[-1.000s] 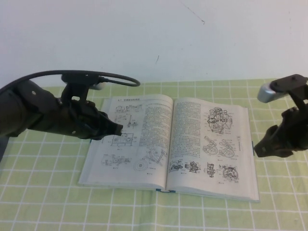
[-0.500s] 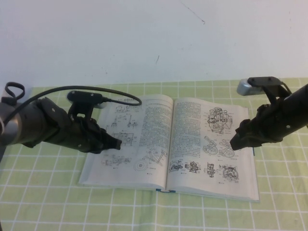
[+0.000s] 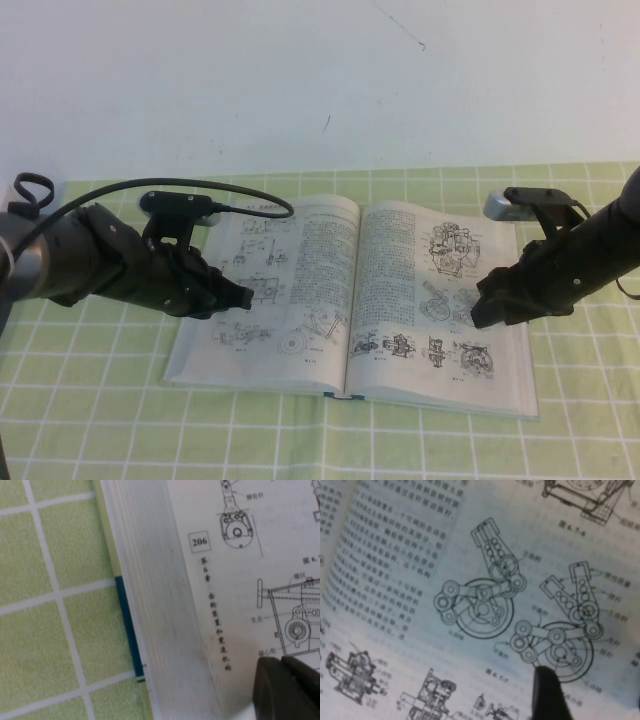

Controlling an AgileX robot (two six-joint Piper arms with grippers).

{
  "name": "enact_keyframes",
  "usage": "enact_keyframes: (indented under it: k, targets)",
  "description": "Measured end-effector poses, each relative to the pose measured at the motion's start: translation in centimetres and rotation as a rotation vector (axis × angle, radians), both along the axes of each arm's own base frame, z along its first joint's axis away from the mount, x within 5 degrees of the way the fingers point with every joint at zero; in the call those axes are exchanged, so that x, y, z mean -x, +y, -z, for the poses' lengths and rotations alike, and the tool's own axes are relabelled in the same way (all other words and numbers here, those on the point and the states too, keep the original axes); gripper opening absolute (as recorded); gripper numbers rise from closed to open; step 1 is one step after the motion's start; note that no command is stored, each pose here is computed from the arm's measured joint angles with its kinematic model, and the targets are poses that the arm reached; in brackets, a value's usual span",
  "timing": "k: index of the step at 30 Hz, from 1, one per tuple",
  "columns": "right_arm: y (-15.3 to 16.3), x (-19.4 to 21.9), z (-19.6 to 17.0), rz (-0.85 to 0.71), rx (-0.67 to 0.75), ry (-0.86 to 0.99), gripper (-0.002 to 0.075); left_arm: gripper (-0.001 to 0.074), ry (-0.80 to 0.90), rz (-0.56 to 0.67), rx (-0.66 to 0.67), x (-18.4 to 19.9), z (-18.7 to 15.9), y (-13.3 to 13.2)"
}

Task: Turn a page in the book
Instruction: Open the closed book

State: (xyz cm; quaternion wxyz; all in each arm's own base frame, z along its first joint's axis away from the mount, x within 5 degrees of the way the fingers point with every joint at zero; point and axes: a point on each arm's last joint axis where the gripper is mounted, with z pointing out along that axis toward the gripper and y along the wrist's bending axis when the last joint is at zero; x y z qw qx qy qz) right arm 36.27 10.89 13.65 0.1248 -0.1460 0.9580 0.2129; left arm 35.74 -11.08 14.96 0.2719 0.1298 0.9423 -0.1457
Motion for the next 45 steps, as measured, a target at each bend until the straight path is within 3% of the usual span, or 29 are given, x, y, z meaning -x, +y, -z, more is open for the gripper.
enact_keyframes:
  k: [15, 23, 29, 45]
  targets:
    - [0.5, -1.1, -1.0, 0.011, -0.086, -0.017, 0.0375, -0.0003, 0.001, -0.002, 0.003, 0.0, 0.0, 0.0]
    - [-0.2, -1.6, -2.0, -0.016, 0.034, 0.021, 0.0375, -0.0003, 0.003, -0.009, 0.009, 0.0, 0.0, 0.0]
    - [-0.3, -1.6, 0.0, -0.001, 0.047, 0.093, 0.0375, -0.0003, 0.003, -0.011, 0.009, 0.0, 0.0, 0.0]
    - [0.8, -2.1, 0.0, -0.051, -0.079, 0.044, 0.0375, -0.0004, 0.003, -0.016, 0.014, -0.1, -0.1, 0.0]
